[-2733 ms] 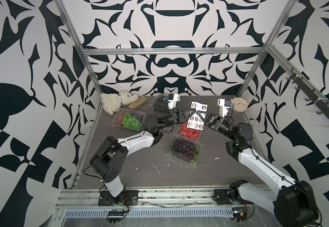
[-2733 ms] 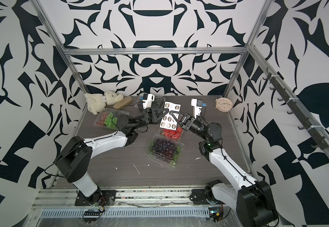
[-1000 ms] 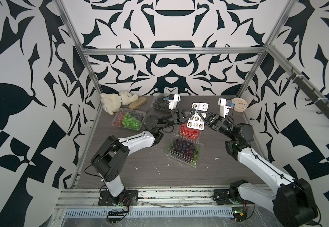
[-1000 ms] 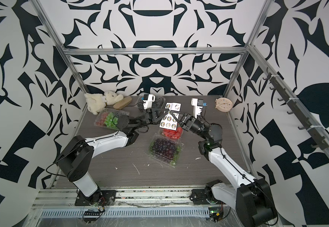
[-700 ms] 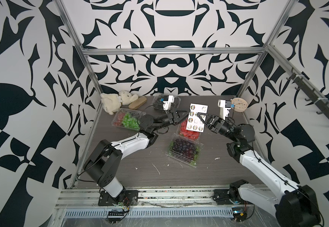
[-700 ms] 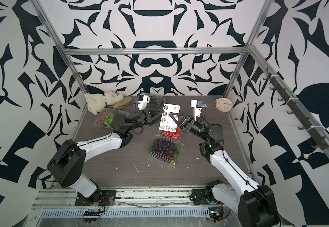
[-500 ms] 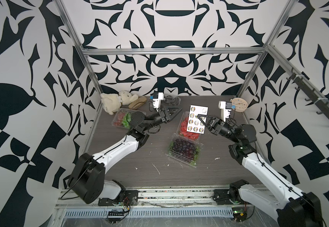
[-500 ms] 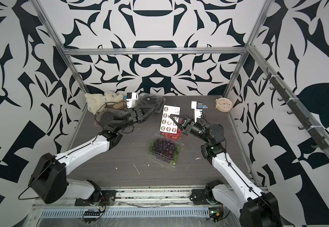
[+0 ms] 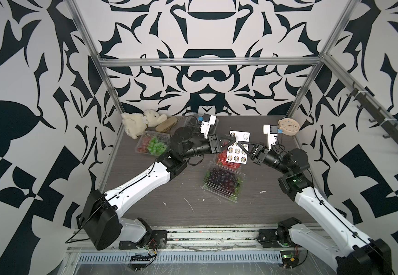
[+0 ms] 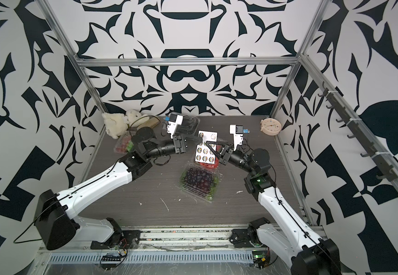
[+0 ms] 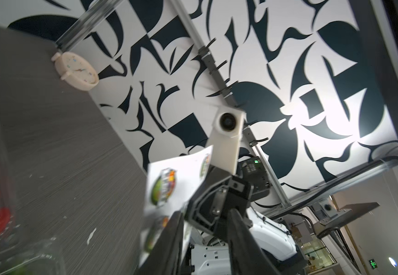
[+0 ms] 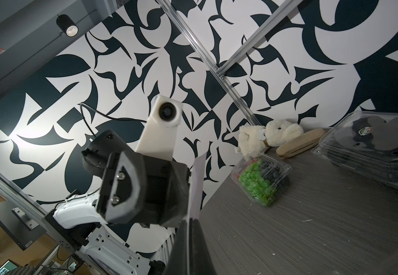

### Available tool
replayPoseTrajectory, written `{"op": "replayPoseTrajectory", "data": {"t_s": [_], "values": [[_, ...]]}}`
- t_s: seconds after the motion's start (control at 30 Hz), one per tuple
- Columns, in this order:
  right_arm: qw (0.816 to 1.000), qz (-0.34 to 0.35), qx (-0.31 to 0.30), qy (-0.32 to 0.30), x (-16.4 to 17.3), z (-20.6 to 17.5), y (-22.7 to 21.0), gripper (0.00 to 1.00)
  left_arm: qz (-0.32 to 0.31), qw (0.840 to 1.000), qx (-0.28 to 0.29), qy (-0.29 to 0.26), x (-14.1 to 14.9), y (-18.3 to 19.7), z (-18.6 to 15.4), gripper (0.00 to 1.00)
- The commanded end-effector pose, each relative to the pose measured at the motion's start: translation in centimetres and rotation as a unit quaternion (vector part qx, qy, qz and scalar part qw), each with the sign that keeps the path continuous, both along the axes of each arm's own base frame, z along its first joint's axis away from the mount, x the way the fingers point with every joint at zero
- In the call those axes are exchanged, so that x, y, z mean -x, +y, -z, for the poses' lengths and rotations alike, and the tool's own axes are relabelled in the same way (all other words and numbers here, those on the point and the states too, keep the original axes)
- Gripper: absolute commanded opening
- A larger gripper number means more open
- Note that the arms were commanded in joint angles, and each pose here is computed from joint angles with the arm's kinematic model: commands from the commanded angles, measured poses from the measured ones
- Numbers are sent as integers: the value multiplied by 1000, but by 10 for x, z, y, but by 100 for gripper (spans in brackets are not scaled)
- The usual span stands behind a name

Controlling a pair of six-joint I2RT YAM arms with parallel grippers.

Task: Label fruit boxes
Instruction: Adjust the label sticker.

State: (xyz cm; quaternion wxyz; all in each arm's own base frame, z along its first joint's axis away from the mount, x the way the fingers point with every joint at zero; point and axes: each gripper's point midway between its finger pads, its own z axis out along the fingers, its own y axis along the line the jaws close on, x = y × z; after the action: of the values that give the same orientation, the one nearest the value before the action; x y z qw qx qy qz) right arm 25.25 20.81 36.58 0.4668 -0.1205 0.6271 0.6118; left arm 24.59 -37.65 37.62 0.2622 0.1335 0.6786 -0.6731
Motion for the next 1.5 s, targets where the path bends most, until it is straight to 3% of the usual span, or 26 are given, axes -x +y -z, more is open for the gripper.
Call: {"op": "replayPoseTrajectory", "data": {"t_s": [0.0, 0.87, 1.1, 1.47], "values": [[998, 0, -13, -59, 13, -34, -3, 0, 3, 1000, -3, -17, 4, 1, -5, 35], [998, -2, -16, -53, 10, -32, -2, 0, 41, 999, 17, -20, 14, -11, -5, 22], [998, -2, -16, -53, 10, -31, -2, 0, 43, 999, 22, -20, 17, -10, -7, 22], [998, -6, -17, -57, 12, -33, -1, 0, -9, 1000, 0, -30, 8, 1, -1, 27]]}}
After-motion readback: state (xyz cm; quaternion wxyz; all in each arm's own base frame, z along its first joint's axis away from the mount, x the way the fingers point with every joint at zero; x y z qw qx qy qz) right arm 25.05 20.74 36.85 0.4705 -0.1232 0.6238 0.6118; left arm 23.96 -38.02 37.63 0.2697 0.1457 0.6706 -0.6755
